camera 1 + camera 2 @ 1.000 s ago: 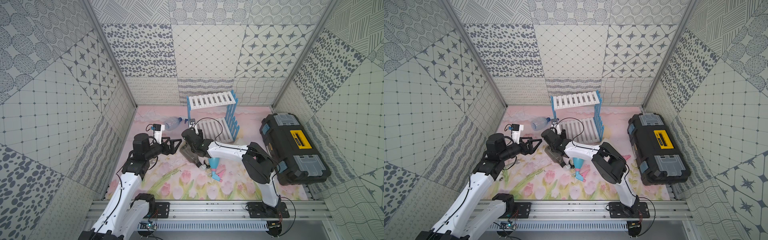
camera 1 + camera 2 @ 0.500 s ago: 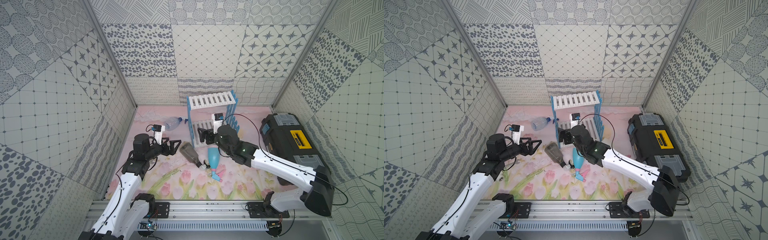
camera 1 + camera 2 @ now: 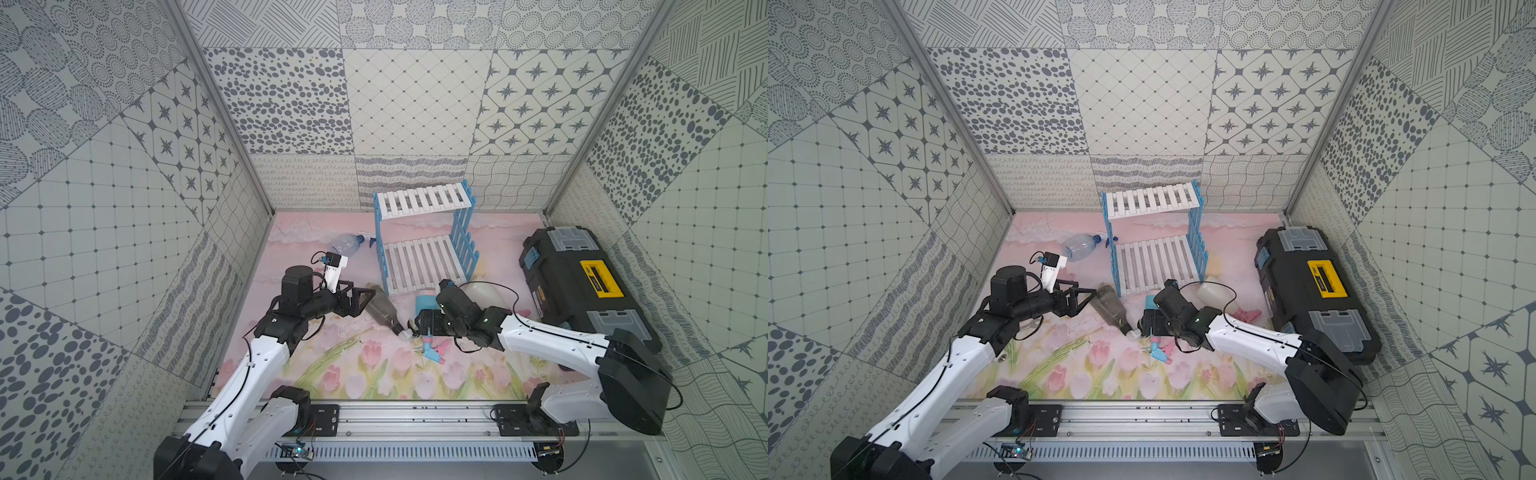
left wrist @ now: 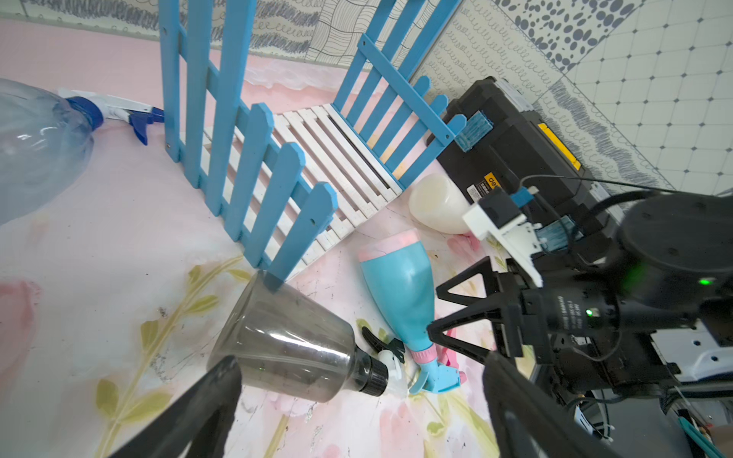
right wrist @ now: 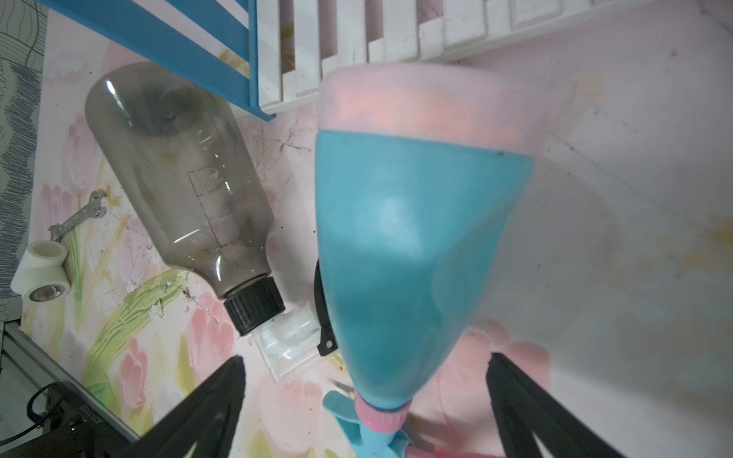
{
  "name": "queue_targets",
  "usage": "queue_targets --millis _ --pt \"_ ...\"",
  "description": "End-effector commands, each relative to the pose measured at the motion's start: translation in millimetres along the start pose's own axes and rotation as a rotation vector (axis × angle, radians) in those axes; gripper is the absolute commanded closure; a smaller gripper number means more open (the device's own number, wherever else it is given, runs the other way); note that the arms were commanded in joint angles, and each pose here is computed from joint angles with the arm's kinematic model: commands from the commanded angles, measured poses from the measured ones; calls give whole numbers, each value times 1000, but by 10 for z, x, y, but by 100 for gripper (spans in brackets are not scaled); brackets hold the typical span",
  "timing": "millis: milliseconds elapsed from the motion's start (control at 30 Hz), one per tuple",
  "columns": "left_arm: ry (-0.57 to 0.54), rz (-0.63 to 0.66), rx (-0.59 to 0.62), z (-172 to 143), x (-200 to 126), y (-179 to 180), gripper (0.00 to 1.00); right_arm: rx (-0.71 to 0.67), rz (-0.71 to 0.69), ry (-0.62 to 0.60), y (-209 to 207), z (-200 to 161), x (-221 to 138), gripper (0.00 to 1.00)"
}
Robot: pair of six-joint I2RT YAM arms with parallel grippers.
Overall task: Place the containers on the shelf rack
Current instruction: 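Pick up a container from the center of the board.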
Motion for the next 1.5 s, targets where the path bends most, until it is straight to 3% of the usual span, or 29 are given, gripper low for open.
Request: queue_targets --millis 0,300,600,767,933,1133,1300,1467 --pt "8 -65 65 -27 36 -148 3 23 48 19 39 40 128 3" --pt "22 -50 84 -57 39 -167 3 10 3 9 -180 130 377 3" --pt "32 -38 50 -91 45 -169 4 -86 107 0 -69 146 459 18" --pt "-13 -48 -81 -57 2 -223 4 -120 148 -21 -31 148 377 29" --pt "-71 -124 -250 23 -50 -378 7 -208 289 -64 165 143 150 35" --pt "38 -295 -407 11 50 -708 8 -404 388 -161 449 157 -245 37" --pt "153 -431 -395 59 150 -1034 1 -540 371 -205 620 213 -472 37" --pt "248 -424 -401 -50 312 -1083 1 -602 377 -245 776 279 -634 37"
Point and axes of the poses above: each gripper's point midway between its finger pads, its own x axis out along the fingers, its own y axis along the line the jaws close on, z = x × y, the point moved 2 cm from there along -x, back along the fingers, and after that the axes turned 4 degrees about x, right-handed, at the moved point
